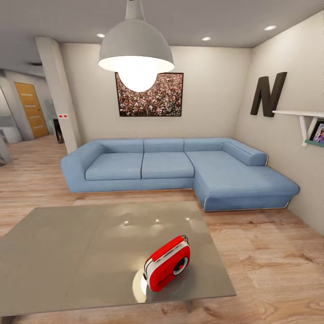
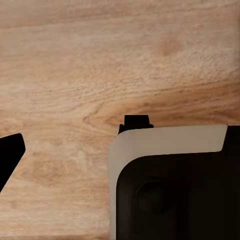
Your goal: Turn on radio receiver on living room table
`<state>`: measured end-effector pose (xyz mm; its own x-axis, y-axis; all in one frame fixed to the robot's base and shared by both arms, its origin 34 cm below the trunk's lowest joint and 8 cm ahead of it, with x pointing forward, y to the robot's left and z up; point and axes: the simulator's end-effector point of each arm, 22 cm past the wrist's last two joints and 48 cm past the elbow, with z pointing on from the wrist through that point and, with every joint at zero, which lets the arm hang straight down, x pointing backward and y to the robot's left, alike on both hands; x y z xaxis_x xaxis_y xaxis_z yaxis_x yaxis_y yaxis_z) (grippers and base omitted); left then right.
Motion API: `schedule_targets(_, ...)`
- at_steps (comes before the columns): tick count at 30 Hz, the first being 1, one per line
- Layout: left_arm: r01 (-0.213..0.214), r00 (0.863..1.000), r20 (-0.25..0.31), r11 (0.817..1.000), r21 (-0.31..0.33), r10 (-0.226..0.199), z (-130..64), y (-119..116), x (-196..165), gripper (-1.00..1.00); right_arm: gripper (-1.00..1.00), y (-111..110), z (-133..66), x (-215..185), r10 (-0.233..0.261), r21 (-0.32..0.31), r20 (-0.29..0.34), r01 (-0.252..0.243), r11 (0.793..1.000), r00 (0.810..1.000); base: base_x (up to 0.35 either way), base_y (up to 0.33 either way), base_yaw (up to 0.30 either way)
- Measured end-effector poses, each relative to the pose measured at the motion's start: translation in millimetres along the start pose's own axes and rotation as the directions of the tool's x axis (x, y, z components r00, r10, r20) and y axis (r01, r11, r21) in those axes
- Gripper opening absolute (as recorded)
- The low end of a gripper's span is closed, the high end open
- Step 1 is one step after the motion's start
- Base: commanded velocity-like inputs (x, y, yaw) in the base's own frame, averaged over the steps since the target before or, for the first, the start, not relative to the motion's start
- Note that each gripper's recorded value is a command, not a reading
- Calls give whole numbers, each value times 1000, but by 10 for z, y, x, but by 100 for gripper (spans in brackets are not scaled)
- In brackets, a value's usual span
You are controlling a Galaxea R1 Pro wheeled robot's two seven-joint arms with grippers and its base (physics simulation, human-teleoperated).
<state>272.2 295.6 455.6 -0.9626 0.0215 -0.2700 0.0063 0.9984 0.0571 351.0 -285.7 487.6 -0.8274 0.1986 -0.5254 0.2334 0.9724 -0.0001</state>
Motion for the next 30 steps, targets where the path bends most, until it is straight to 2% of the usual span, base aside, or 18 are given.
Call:
schedule_targets(25,1,1000,0,1000,-1,-1,0,10,0,100,100,-1,0,0,0,0,0,0,1000,1000,1,-1,0)
schedule_targets(30,2,1000,0,1000,-2,-2,0,11,0,100,100,1,0,-1,0,0,0,0,1000,1000,129,0,0)
